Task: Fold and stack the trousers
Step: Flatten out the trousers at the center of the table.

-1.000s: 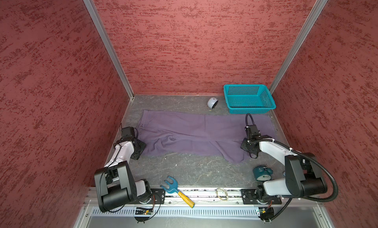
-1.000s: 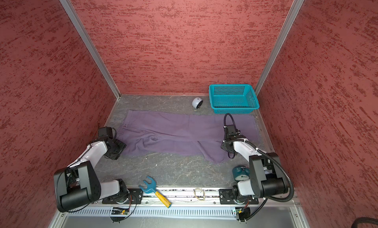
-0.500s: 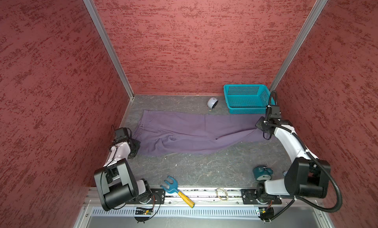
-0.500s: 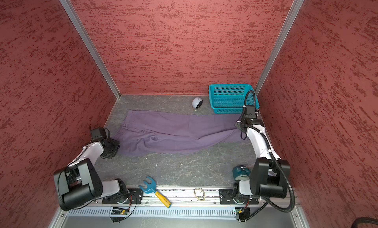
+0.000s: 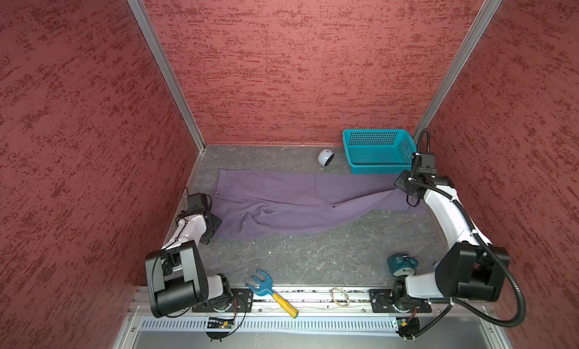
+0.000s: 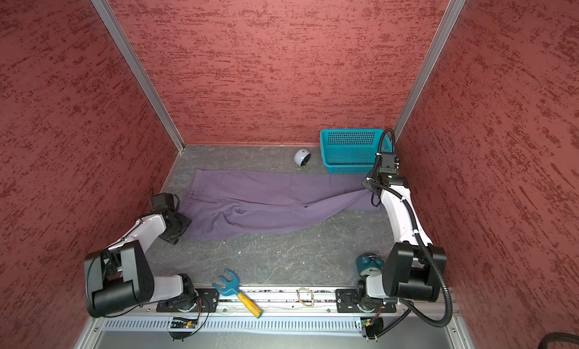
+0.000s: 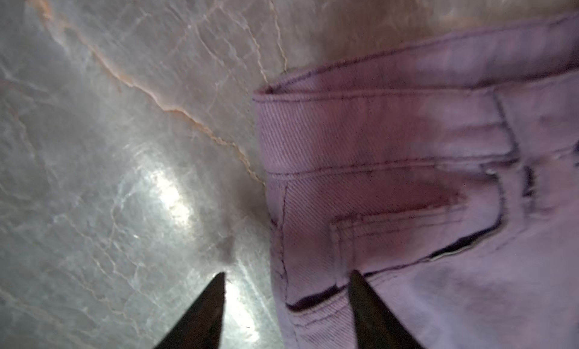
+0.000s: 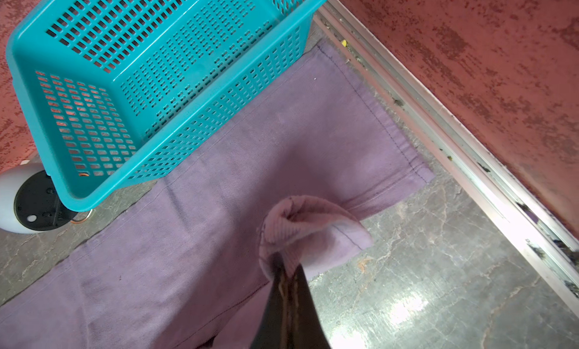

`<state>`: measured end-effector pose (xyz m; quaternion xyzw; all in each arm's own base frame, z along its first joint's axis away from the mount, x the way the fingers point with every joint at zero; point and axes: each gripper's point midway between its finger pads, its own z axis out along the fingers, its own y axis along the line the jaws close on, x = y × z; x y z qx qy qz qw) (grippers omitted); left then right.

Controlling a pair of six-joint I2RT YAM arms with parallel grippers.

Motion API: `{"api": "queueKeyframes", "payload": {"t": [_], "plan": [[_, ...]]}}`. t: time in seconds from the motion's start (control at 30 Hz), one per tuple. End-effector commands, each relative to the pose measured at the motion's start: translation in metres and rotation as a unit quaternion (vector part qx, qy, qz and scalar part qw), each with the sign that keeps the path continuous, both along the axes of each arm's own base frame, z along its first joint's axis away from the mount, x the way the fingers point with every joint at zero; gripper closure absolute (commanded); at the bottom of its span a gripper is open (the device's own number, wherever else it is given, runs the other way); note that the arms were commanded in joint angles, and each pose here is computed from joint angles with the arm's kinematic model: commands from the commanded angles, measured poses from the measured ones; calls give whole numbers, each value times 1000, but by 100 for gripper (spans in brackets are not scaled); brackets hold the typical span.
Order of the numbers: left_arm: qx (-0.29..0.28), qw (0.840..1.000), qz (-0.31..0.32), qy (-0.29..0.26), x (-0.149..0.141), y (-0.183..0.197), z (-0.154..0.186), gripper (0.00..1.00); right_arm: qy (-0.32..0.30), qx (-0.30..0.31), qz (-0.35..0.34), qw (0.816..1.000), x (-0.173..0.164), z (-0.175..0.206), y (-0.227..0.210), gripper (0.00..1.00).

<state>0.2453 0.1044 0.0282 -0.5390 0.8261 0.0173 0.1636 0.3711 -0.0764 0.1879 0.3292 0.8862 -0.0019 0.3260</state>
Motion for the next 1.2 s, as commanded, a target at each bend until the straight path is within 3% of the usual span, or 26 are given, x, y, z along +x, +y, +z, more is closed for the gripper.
{"api": "queueKeyframes", "payload": {"t": [0.0,0.1,0.13,0.23,0.37,0.57,0.7,0.87,1.03,1.17], "plan": [[15,1000,1,-13,20,10,5,56,-16,-15,-9,1000,-1,22,-15,100],[3,1000,-9,-11,27,7,0,79,-29,-11,-18,999,-5,34,-25,100],[0,1000,-15,-13,31,6,-1,100,-35,-8,-20,999,-6,38,-28,100],[-12,1000,-13,-11,32,8,4,100,-39,-6,-29,999,-8,44,-37,100],[-24,998,17,-58,33,17,36,100,-55,1,-35,998,-3,57,-43,100],[-7,986,57,-155,39,39,132,100,-103,9,-29,994,21,111,-44,100],[14,978,68,-198,27,46,178,100,-131,12,-29,991,13,134,-39,100],[23,979,60,-195,0,38,179,100,-119,26,-48,991,-36,88,-27,100],[-8,989,58,-132,-30,21,123,100,-62,42,-101,992,-99,-7,-23,100],[-47,990,71,-114,-40,15,97,100,-23,45,-150,987,-132,-51,-37,100]]}}
